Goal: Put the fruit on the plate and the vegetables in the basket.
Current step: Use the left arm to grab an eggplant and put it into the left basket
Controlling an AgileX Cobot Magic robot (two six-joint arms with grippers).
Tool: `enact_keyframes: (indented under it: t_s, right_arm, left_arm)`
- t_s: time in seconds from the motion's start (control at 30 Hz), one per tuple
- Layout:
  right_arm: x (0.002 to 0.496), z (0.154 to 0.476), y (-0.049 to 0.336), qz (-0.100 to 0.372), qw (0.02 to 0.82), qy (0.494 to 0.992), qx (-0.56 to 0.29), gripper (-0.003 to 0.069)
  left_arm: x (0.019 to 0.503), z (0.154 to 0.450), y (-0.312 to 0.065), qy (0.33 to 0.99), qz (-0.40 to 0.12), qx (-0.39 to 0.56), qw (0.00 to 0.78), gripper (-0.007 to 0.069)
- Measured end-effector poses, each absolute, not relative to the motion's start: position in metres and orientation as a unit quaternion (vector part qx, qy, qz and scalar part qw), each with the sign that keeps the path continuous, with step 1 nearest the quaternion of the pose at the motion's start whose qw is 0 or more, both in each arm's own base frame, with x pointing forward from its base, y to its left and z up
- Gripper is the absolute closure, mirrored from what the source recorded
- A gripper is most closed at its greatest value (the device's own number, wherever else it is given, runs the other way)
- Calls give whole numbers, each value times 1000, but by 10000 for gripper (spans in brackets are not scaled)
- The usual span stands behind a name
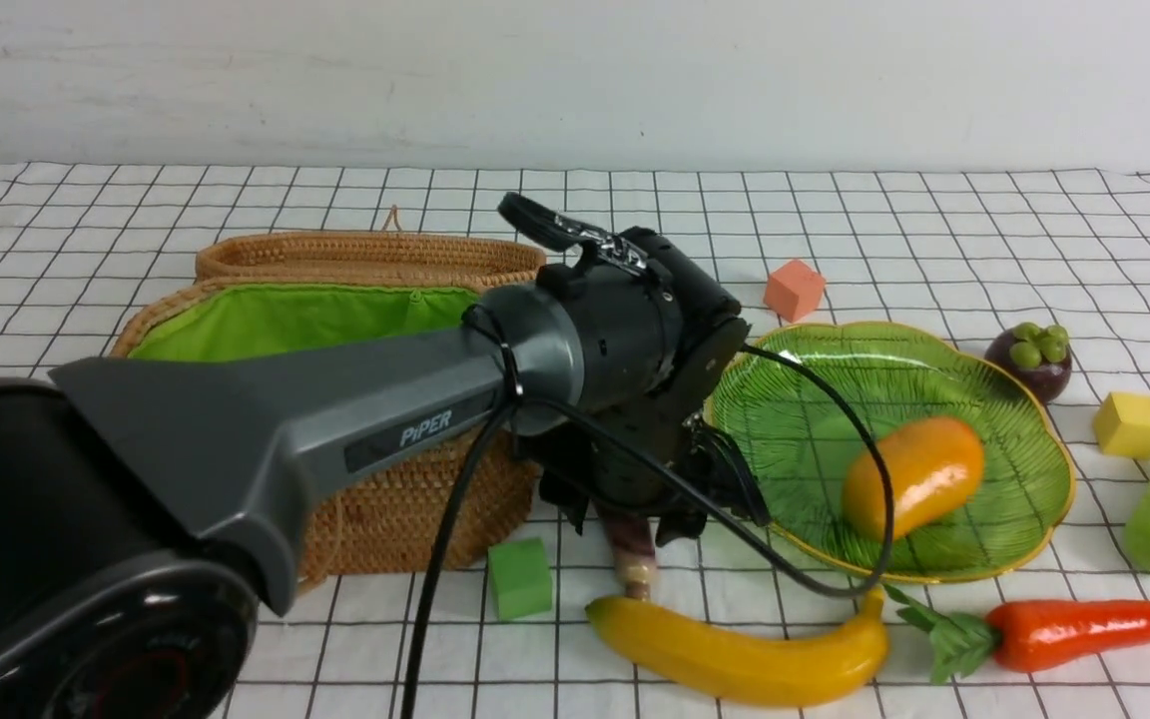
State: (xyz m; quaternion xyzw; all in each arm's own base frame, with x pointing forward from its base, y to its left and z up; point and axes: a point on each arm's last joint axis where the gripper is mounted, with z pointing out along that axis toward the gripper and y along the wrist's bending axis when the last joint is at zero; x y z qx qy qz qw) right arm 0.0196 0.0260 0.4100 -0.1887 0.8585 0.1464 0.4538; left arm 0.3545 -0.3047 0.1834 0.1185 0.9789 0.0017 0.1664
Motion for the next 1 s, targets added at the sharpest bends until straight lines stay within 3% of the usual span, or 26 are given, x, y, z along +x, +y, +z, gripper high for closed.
enact_keyframes:
  t_s: [0.27,0.33,0.4,0.53,0.63,0.77,0.8,0.87,1.0]
  right_arm:
    - [20,410,26,144,455,857,-193,559]
    - [20,410,26,142,455,857,-197,559]
    - [20,410,26,142,455,856,-198,559]
    - [20,410,26,142,455,856,-199,557]
    - [19,410,26,143,455,856,-199,556]
    - [19,410,26,143,455,856,-199,552]
    - [19,410,26,143,455,856,-199,552]
    - [19,410,26,143,455,856,-199,551]
    - [20,411,26,143,460,854,-198,550]
  left_arm:
    - [356,169,-308,980,1,119,158,214]
    - [357,168,-308,980,1,119,158,314]
    - [357,168,-308,980,1,119,158,365]
    - [357,173,-309,980,-3,118,163,362]
    - [357,195,-310,977,-22,116,180,362]
    - [347,248,-311,966,-63,133,211,362]
    - [336,273,-311,960,-71,153,221,362]
    - [324,293,-308,955,-70,179,227,362]
    - [285,349,-292,915,-40,325,238,362]
